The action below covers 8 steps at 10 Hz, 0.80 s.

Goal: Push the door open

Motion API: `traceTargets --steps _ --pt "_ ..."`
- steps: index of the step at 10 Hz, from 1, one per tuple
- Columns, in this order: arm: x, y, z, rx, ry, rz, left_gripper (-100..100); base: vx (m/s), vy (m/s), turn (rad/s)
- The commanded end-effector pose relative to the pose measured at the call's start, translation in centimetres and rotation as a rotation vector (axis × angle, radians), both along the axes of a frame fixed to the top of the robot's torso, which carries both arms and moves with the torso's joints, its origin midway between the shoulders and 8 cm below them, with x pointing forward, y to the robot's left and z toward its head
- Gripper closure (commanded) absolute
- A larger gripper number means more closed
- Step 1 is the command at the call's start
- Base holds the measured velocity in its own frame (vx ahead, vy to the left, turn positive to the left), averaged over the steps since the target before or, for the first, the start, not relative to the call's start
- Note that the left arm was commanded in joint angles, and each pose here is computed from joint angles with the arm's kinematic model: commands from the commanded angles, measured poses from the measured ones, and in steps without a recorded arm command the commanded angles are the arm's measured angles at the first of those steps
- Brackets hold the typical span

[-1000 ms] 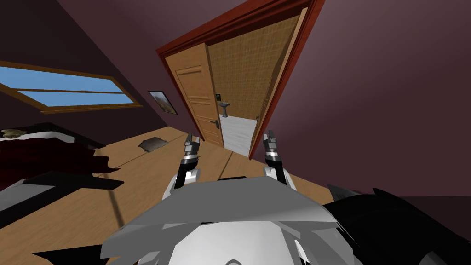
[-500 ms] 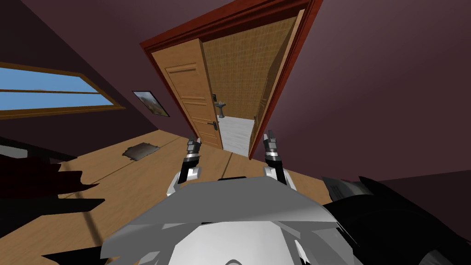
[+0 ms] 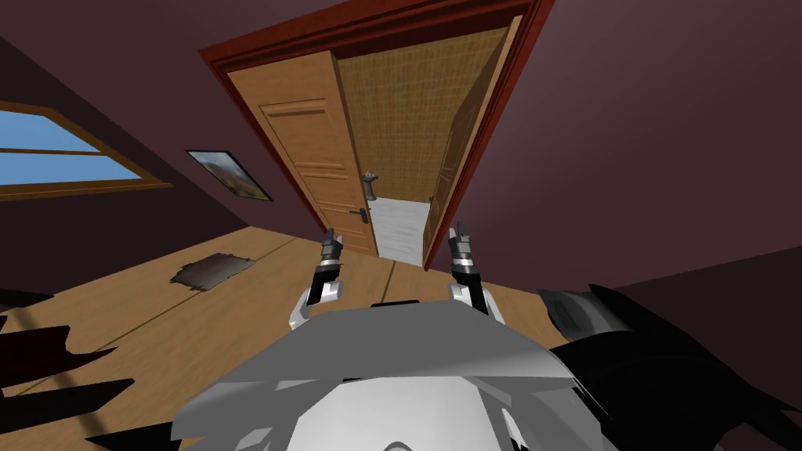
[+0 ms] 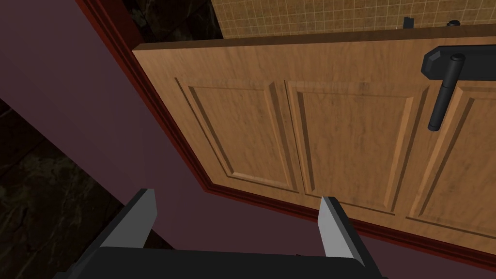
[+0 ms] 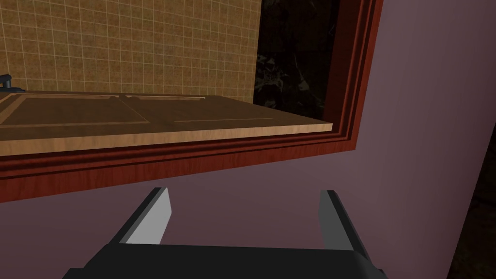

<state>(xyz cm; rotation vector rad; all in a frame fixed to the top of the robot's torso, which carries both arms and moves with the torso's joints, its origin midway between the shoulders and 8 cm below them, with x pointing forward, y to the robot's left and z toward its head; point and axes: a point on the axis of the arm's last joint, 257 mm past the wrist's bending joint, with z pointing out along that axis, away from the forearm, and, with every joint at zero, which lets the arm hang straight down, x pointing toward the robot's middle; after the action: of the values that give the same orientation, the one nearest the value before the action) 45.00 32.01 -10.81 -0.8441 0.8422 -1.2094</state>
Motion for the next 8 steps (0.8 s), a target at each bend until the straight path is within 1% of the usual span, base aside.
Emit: traceTargets --steps 1,5,8 --pt "0.8 0.3 -1.0 -0.003 0.020 0.007 -100 0.055 0.120 -0.146" --pt "2.4 1.3 -3.1 -0.012 0.066 0.025 -100 0.062 0.127 -0.159" --pt "3.6 2.0 -4.6 -0.021 0.101 0.039 -100 0.035 0.132 -0.149"
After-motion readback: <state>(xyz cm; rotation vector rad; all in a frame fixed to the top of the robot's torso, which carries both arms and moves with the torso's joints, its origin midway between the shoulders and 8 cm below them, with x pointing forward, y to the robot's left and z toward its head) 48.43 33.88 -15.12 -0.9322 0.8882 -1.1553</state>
